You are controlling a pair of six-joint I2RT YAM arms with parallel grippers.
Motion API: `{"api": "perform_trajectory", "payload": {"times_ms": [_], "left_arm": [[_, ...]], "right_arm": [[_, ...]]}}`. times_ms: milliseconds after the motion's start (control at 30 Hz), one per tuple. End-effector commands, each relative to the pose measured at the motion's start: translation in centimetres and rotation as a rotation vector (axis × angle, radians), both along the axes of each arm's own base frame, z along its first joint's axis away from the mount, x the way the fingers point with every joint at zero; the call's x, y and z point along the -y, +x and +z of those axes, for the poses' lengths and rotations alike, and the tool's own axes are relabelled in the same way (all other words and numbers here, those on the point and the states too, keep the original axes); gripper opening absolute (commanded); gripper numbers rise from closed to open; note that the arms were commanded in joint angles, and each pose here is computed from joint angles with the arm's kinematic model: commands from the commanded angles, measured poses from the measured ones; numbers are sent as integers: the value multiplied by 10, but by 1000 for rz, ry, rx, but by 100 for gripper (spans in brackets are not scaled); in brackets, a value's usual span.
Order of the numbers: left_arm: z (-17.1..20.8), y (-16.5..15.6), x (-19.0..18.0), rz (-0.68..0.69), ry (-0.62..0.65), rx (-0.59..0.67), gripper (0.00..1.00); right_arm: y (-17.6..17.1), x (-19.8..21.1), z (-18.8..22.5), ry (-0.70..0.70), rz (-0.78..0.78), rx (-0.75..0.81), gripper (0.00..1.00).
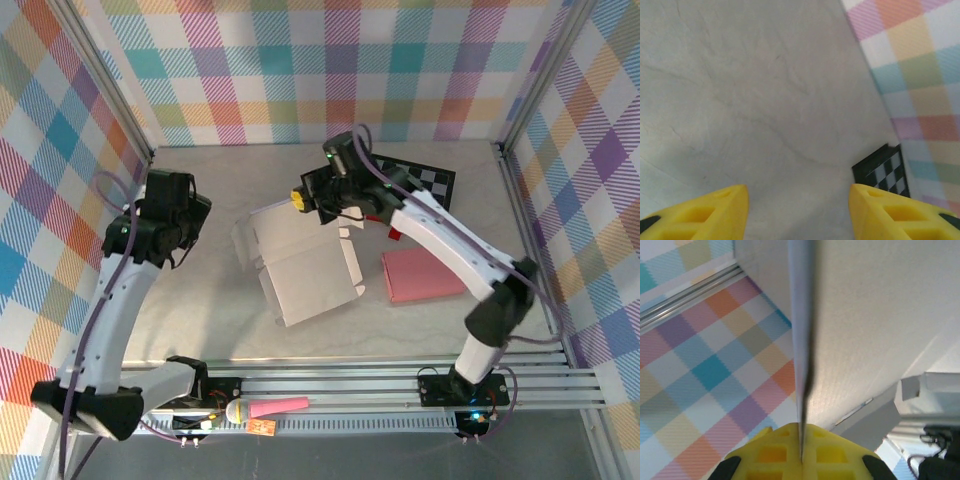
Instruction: Fold the paper box
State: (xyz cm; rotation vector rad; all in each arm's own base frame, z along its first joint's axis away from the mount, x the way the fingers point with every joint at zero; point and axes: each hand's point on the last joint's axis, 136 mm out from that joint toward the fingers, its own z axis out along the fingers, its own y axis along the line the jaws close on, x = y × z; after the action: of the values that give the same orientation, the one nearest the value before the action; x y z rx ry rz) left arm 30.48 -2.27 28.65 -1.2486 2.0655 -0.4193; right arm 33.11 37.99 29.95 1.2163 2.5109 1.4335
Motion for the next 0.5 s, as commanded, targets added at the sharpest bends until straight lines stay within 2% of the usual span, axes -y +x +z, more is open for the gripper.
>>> {"api": "perform_trajectory", "payload": {"times_ms": [0,167,267,467], "left_arm": [[-15,6,21,-231,-34,-31,54],[-44,11,31,-434,-12,-59,52],[-71,7,28,-488,10,-113,49],[-120,-2,22,-559,48,-203,38]], "right_arm": [[16,-21,-3,52,108,92,0],[38,-35,-26,136,143,247,0],[42,-39,-42,183,175,272,0],[43,-39,-63,193,248,319,0]]}}
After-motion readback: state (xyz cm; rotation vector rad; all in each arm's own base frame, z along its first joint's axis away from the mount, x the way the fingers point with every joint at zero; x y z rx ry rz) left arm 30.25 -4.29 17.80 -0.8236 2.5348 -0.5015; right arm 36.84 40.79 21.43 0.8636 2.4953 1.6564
